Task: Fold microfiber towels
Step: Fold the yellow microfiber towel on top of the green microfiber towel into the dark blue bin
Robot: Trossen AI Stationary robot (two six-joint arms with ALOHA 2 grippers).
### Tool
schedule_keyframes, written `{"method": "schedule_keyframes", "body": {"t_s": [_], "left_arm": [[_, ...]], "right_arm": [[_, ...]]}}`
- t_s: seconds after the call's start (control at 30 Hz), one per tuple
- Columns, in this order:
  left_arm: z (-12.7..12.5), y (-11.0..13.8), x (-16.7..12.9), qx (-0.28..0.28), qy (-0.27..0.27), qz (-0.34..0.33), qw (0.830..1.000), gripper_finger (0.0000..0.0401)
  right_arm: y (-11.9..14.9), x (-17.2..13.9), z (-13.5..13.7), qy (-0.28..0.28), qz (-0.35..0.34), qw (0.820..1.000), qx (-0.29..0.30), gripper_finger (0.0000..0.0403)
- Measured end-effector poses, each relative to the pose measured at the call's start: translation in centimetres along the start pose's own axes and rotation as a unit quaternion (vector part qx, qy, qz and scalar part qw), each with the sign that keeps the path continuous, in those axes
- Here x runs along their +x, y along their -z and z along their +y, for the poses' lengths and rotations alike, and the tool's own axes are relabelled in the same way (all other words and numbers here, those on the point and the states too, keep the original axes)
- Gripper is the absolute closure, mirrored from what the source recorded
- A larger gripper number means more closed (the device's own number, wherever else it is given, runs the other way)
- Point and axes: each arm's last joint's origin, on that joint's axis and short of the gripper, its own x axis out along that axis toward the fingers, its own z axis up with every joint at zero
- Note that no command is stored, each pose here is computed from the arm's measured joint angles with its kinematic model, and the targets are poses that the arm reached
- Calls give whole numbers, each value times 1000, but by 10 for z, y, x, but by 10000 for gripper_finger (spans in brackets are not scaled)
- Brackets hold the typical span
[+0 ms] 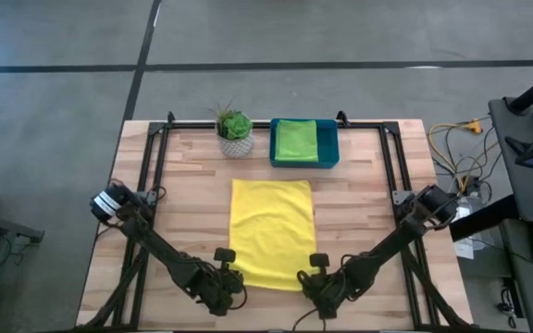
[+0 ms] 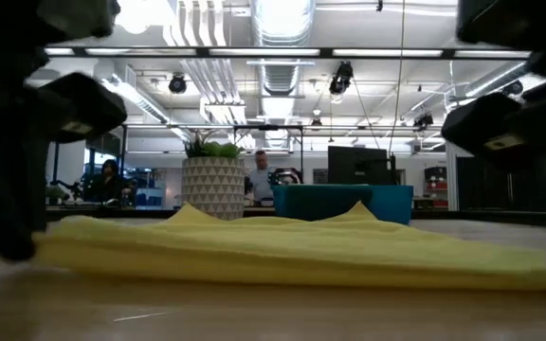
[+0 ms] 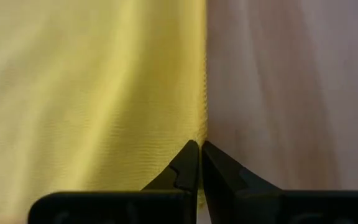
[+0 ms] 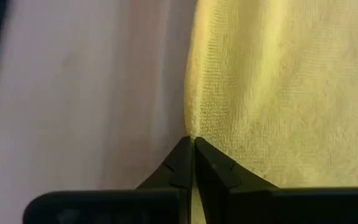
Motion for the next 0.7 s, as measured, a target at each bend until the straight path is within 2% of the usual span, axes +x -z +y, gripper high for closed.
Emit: {"method": "schedule_keyframes", "body": {"t_s": [0.13, 0.37, 0.7], "left_arm": [[-2, -5, -9, -6, 19, -18, 1000, 401], [-14, -13, -14, -19, 93, -51, 994, 401], [-11, -18, -31, -21, 87, -77, 993, 401]], "right_arm": [[-5, -9, 7, -31, 1, 1000, -3, 394], [2, -19, 24, -63, 2, 998, -11, 394], [-1, -43, 26, -79, -10, 997, -6, 394]]}}
